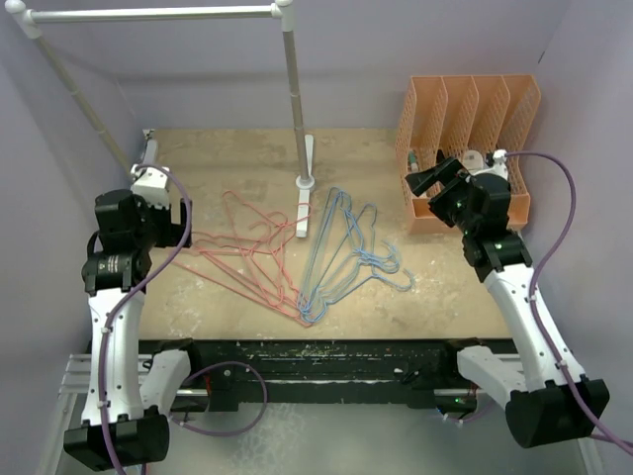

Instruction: Organize the hangers

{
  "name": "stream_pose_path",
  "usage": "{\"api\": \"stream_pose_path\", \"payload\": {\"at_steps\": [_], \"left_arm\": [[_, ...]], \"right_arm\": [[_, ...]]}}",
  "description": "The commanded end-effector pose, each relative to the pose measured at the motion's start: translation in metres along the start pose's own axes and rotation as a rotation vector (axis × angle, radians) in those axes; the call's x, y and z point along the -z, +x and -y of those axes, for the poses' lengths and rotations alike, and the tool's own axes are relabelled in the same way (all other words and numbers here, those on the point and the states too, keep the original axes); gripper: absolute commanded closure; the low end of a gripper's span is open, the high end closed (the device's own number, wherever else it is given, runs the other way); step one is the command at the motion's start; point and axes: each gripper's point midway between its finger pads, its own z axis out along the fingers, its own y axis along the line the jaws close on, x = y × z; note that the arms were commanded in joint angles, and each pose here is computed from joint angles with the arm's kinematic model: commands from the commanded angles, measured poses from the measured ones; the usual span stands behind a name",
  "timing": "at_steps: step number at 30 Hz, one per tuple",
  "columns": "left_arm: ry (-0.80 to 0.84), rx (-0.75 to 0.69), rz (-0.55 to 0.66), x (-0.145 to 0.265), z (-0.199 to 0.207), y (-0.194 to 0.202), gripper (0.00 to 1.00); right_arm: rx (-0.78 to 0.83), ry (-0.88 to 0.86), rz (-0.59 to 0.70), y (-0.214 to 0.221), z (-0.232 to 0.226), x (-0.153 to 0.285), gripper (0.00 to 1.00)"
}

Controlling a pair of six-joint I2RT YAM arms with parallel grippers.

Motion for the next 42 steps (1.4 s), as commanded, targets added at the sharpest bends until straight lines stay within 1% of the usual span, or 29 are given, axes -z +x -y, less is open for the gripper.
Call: {"api": "stream_pose_path", "payload": {"at_steps": [1, 2, 3, 4, 6, 8, 11, 12, 13, 15, 17, 20, 22, 25, 26, 28, 30, 32, 33, 35, 38, 42], "left_arm": [[-0.177, 0.034, 0.018, 0.02, -0.027, -0.008, 0.01], [-0.212, 0.044, 0.02, 0.024, -0.033, -0.009, 0.01], [-0.209, 0.033, 0.024, 0.027, -0.032, -0.012, 0.01], [-0.165, -0.005, 0.021, 0.028, -0.026, -0.013, 0.01], [-0.005, -0.127, 0.002, 0.026, -0.004, -0.013, 0.01], [0.085, -0.172, -0.039, 0.019, 0.007, -0.008, 0.01], [0.154, -0.196, -0.131, 0.003, 0.012, 0.005, 0.01], [0.177, -0.203, -0.144, 0.0, 0.015, 0.008, 0.01], [0.203, -0.208, -0.149, -0.003, 0.018, 0.01, 0.01], [0.261, -0.213, -0.155, -0.006, 0.027, 0.011, 0.01], [0.296, -0.204, -0.169, -0.009, 0.033, 0.015, 0.01], [0.263, -0.165, -0.2, -0.018, 0.03, 0.02, 0.01], [0.228, -0.143, -0.208, -0.022, 0.025, 0.022, 0.01], [0.138, -0.095, -0.191, -0.022, 0.014, 0.017, 0.01], [0.107, -0.077, -0.183, -0.022, 0.01, 0.015, 0.01], [0.108, -0.045, -0.182, -0.023, 0.013, 0.011, 0.01], [0.128, -0.061, -0.189, -0.026, 0.029, 0.007, 0.01], [0.083, -0.124, -0.208, -0.032, 0.038, 0.006, 0.01], [0.057, -0.135, -0.213, -0.034, 0.036, 0.005, 0.01], [0.01, -0.14, -0.21, -0.037, 0.03, 0.002, 0.01], [0.016, -0.116, -0.188, -0.037, 0.034, -0.003, 0.01], [0.027, -0.105, -0.192, -0.04, 0.037, 0.001, 0.01]], "right_arm": [[-0.001, 0.079, 0.031, -0.015, -0.009, -0.005, 0.0], [0.025, 0.035, 0.002, -0.009, -0.016, -0.007, 0.0], [0.049, -0.018, -0.008, -0.007, -0.024, -0.008, 0.0], [0.074, -0.073, -0.013, -0.002, -0.028, -0.008, 0.0], [0.134, -0.217, -0.049, 0.016, -0.039, -0.002, 0.0], [0.149, -0.364, -0.052, 0.026, -0.054, 0.007, 0.0], [0.159, -0.453, -0.04, 0.033, -0.059, 0.016, 0.0], [0.186, -0.474, -0.041, 0.037, -0.059, 0.017, 0.0], [0.23, -0.483, 0.001, 0.03, -0.061, 0.015, 0.0], [0.297, -0.464, -0.017, 0.032, -0.06, 0.008, 0.01], [0.338, -0.4, -0.076, 0.042, -0.051, -0.01, 0.04], [0.38, -0.336, -0.186, 0.065, -0.051, -0.04, 0.11], [0.366, -0.36, -0.235, 0.082, -0.065, -0.059, 0.12], [0.33, -0.458, -0.294, 0.11, -0.103, -0.083, 0.16], [0.331, -0.452, -0.333, 0.126, -0.109, -0.094, 0.18], [0.359, -0.397, -0.384, 0.15, -0.115, -0.118, 0.2], [0.364, -0.326, -0.412, 0.167, -0.108, -0.142, 0.21], [0.339, -0.267, -0.444, 0.182, -0.096, -0.162, 0.26], [0.337, -0.244, -0.467, 0.189, -0.091, -0.17, 0.3], [0.335, -0.194, -0.505, 0.208, -0.078, -0.187, 0.34], [0.331, -0.155, -0.517, 0.225, -0.066, -0.202, 0.39], [0.342, -0.083, -0.555, 0.249, -0.041, -0.216, 0.42]]}}
